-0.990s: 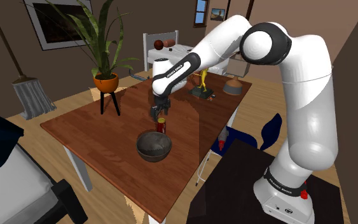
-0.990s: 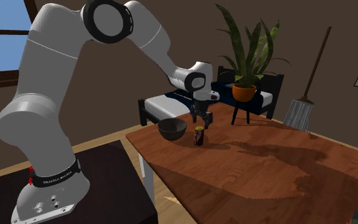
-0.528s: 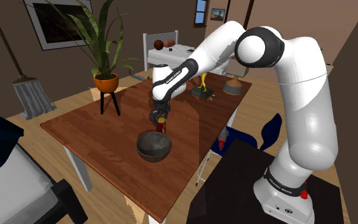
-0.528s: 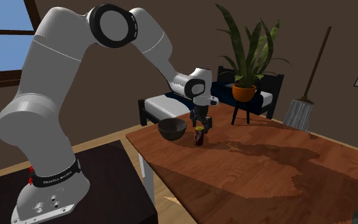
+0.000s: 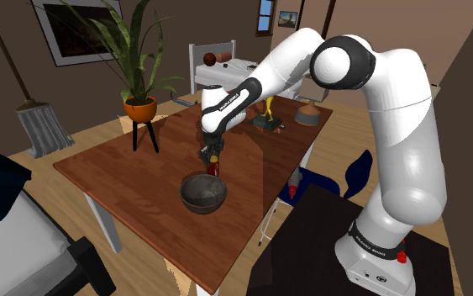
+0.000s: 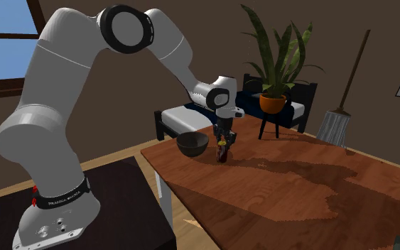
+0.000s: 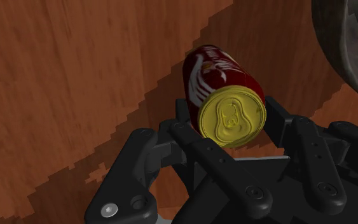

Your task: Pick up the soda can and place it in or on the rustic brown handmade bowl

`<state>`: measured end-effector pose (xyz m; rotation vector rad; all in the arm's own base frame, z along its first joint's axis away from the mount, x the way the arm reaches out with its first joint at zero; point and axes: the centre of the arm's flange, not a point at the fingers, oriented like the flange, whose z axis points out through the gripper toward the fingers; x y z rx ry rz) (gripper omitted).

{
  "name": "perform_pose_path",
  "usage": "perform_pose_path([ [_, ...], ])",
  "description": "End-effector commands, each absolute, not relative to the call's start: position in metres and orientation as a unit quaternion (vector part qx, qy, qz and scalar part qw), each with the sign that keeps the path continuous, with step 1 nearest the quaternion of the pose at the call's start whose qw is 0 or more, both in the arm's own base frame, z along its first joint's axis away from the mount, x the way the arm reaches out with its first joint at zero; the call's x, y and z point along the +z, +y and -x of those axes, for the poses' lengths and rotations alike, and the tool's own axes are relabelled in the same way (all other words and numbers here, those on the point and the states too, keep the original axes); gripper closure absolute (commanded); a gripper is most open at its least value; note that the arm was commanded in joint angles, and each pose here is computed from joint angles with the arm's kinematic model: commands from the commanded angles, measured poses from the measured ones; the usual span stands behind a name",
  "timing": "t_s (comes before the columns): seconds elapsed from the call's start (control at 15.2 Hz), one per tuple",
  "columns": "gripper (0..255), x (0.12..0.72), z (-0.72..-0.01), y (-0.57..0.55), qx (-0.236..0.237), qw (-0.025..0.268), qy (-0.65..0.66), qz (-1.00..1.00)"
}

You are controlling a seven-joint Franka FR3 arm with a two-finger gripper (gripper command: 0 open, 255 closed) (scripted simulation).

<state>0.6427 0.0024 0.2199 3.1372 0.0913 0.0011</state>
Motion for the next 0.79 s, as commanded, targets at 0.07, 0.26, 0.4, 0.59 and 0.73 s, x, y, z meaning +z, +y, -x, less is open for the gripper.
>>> perform_pose_path([
  [0.07, 255, 0.22, -0.643, 0.002, 0.0, 0.002, 0.029, -1.0],
  [0.26, 255, 0.22, -0.643, 0.002, 0.0, 0.002, 0.029, -1.0],
  [0.4, 255, 0.22, -0.643, 0.002, 0.0, 0.002, 0.029, -1.0],
  [0.59, 255, 0.236, -0.643, 0.002, 0.0, 0.002, 0.029, -1.0],
  [0.73, 255, 0.246, -0.643, 0.002, 0.0, 0.002, 0.029, -1.0],
])
